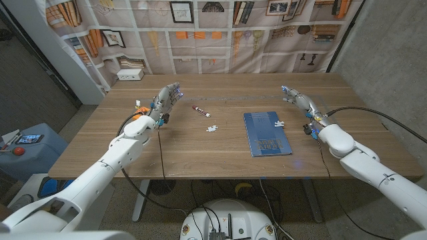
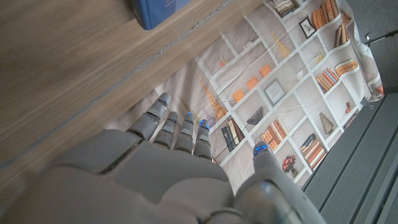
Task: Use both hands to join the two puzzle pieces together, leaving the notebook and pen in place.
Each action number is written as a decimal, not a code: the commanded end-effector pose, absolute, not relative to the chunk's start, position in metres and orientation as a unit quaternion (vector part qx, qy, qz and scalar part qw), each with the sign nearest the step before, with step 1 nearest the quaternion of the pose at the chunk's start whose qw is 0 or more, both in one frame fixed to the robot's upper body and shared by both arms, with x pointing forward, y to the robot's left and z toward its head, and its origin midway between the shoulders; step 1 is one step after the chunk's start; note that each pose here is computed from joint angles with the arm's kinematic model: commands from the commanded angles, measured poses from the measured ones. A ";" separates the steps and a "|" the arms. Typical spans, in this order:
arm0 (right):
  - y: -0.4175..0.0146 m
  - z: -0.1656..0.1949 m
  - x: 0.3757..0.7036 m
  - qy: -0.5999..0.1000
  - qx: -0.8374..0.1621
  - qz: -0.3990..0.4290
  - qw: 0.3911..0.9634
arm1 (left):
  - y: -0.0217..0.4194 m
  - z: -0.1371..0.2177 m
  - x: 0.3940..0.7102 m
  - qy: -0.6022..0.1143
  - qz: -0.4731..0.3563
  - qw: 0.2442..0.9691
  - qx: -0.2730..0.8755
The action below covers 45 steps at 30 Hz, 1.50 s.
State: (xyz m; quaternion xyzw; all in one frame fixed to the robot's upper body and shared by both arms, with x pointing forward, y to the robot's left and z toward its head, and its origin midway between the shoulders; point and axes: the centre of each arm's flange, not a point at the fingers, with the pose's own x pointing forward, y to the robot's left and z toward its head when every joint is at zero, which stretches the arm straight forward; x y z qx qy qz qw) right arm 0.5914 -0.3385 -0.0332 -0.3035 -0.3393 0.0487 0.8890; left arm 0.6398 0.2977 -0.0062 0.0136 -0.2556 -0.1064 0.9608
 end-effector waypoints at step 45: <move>-0.376 0.001 0.557 -0.212 -0.663 0.062 0.715 | 0.300 -0.021 0.631 -0.210 -0.059 0.976 -0.011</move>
